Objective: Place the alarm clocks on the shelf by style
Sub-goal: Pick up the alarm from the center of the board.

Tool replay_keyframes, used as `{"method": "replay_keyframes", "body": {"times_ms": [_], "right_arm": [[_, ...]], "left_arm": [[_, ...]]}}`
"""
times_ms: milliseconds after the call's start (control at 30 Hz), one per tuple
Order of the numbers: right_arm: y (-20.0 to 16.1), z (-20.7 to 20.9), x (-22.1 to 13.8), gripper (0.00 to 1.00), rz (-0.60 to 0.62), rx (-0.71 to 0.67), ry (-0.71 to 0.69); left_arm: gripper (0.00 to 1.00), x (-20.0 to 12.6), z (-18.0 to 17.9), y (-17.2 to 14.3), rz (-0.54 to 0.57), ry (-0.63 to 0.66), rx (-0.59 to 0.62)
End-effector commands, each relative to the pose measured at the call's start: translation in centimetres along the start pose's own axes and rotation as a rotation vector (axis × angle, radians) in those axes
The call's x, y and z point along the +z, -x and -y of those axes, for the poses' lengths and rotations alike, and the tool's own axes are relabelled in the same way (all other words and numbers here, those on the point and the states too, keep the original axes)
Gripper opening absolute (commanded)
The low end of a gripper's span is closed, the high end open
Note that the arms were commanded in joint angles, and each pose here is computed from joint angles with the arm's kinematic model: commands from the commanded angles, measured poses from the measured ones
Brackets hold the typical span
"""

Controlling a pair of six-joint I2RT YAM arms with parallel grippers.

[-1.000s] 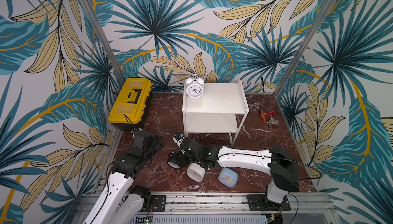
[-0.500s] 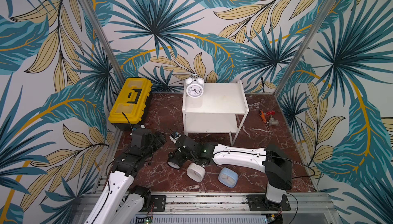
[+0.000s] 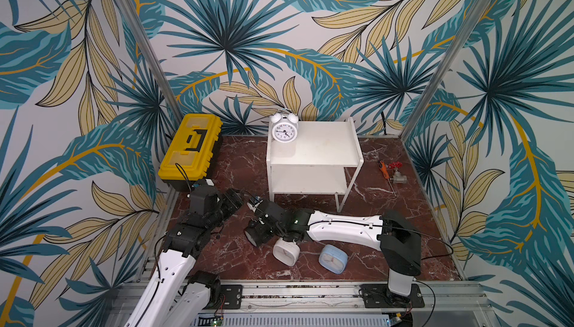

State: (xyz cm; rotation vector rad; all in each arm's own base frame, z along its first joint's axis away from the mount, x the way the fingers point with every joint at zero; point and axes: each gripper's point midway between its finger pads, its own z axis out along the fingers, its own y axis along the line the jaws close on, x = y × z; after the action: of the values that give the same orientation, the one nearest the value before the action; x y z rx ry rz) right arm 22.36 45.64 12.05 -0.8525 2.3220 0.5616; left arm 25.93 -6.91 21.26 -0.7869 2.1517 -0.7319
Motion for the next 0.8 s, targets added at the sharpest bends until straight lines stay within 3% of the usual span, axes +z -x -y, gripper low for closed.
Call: {"method": "replay_keyframes", "body": {"times_ms": [0, 200, 533, 767], "right_arm": [[0.1, 0.6, -0.6, 0.00, -0.007, 0.001, -0.035], [2.2, 0.8, -4.7, 0.00, 0.054, -0.004, -0.051], [4.1, 0.6, -16.1, 0.00, 0.206, 0.014, 0.051], [3.2, 0.8, -21.1, 0.00, 0.240, -0.023, 0.124]], "left_arm": [[0.79, -0.3, 1.6, 0.7, 0.012, -0.068, -0.027], [0.80, -0.9, 4.2, 1.1, -0.005, -0.176, -0.085], [0.79, -1.3, 7.5, 0.7, -0.065, -0.361, -0.176], [0.79, -0.9, 9.8, 0.9, -0.109, -0.416, -0.130]]}}
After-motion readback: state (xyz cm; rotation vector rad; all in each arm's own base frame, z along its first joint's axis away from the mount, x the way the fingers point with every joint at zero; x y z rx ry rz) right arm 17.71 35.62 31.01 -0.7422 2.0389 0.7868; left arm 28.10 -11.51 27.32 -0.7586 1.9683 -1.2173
